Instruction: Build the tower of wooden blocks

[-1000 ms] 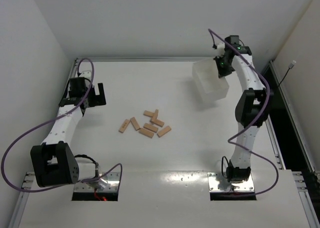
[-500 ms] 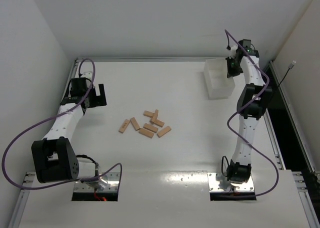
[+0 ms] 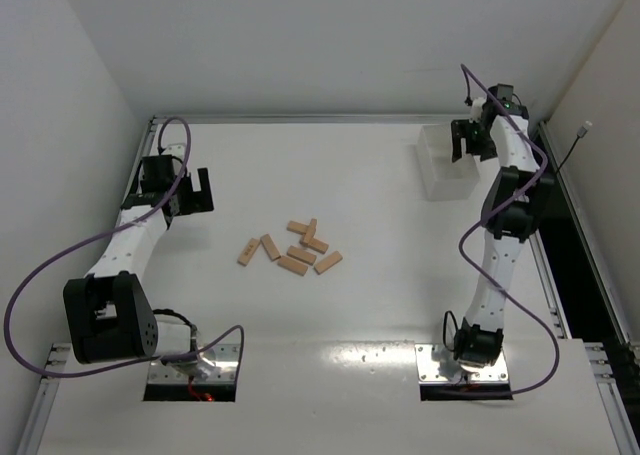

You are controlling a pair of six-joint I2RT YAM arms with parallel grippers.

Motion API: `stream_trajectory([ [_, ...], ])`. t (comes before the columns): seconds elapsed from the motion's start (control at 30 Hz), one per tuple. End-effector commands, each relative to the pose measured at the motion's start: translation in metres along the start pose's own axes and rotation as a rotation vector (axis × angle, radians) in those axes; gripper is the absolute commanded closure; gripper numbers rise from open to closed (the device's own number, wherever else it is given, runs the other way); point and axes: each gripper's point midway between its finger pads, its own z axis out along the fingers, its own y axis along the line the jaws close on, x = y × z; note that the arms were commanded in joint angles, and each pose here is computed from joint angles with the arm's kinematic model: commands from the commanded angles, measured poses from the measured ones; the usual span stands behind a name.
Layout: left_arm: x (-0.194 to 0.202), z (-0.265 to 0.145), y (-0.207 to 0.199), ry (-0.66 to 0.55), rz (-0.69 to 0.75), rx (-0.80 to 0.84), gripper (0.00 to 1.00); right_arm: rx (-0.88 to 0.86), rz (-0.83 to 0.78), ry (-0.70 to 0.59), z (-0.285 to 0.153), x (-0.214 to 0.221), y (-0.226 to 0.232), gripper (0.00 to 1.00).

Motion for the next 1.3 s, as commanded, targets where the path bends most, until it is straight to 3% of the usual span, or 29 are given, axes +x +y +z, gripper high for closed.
stream_trajectory([
  [0.0, -0.021, -0.004, -0.005, -0.058, -0.003, 0.018, 0.01, -0.008, -0.024, -0.218, -0.090, -0.054, 0.013, 0.23],
  [0.03, -0.024, -0.007, -0.005, -0.070, -0.003, 0.018, 0.01, -0.026, -0.031, -0.208, -0.093, -0.048, 0.022, 0.17],
  [0.23, -0.027, -0.016, -0.002, -0.103, -0.015, -0.001, 0.01, -0.079, -0.048, -0.311, -0.166, -0.039, 0.051, 0.17],
  [0.27, -0.026, -0.018, 0.000, -0.107, -0.027, -0.011, 0.01, -0.081, -0.067, -0.368, -0.198, -0.042, 0.055, 0.17],
  [0.4, -0.028, -0.021, 0.001, -0.121, -0.016, -0.068, 0.01, -0.120, -0.177, -0.417, -0.241, -0.018, 0.103, 0.17],
  [0.73, -0.026, -0.024, -0.004, -0.108, 0.035, -0.106, 0.01, -0.468, -0.602, -0.253, -0.202, 0.110, 0.319, 0.18],
  [1.0, -0.026, -0.028, -0.002, -0.116, 0.064, -0.107, 0.01, -0.552, -0.770, -0.141, -0.169, 0.154, 0.379, 0.25],
  [1.1, -0.024, -0.026, -0.002, -0.107, 0.066, -0.107, 0.01, -0.585, -0.862, -0.114, -0.162, 0.177, 0.388, 0.29],
  [1.27, -0.019, -0.020, -0.005, -0.084, 0.089, -0.090, 0.01, -0.657, -1.086, -0.097, -0.155, 0.230, 0.389, 0.30],
])
